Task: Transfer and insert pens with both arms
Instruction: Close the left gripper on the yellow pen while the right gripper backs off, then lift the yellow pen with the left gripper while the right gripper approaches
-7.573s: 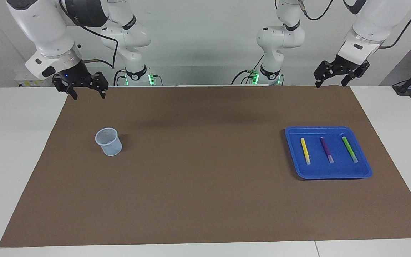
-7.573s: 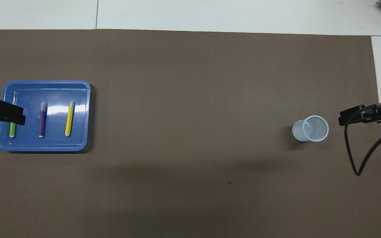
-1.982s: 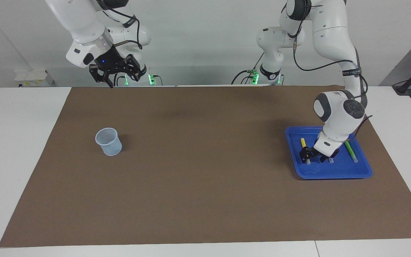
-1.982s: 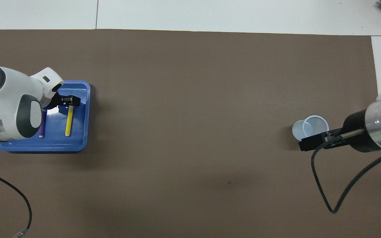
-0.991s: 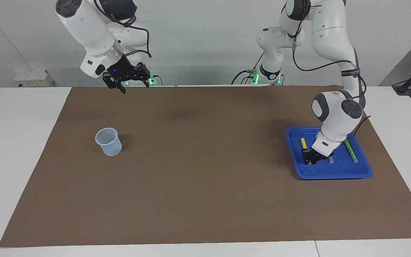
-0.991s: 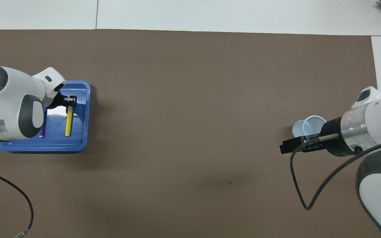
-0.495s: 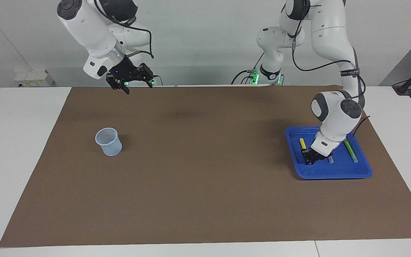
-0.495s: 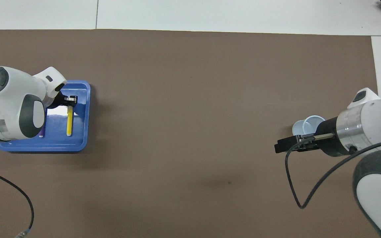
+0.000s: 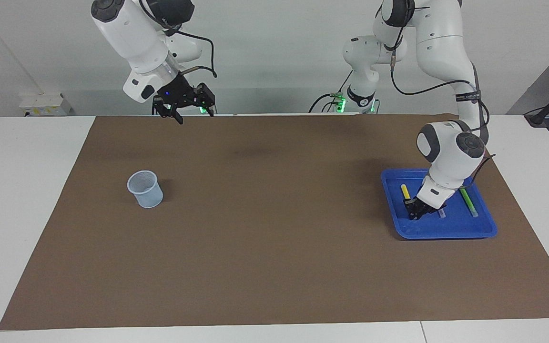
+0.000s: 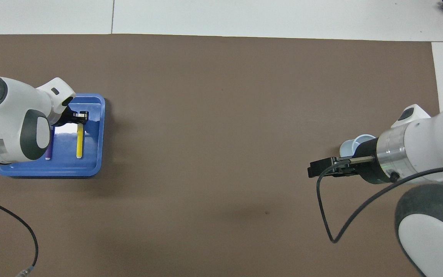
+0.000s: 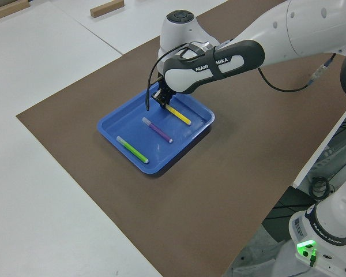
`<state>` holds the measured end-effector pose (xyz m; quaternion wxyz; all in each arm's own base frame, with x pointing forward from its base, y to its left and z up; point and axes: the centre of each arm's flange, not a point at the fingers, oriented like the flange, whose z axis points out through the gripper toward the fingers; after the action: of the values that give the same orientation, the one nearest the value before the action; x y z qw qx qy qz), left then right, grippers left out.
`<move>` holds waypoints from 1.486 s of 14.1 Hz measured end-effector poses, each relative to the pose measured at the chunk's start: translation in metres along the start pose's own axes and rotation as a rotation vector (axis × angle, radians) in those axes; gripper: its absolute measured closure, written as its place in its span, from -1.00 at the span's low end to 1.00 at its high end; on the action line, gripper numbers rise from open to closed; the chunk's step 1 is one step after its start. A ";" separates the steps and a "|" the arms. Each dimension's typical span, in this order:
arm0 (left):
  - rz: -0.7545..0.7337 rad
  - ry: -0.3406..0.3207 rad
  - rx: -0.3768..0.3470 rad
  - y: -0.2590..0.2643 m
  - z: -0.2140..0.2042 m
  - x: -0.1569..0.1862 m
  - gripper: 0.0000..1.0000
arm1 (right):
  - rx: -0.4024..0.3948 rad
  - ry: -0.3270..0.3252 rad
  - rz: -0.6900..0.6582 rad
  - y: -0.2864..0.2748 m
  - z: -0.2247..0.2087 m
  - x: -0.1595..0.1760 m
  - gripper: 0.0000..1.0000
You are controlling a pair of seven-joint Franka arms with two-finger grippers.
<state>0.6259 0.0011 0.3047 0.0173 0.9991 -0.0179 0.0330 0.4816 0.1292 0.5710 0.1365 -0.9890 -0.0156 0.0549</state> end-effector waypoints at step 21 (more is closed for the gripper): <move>-0.945 0.117 -0.189 0.062 -0.245 0.024 0.67 | 0.250 0.080 0.242 -0.036 0.007 0.010 -1.00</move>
<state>0.6316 -0.0528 0.5522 0.1220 0.8885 0.4358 0.0761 0.4900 0.1659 0.5726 0.2514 -0.9603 0.1160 0.0332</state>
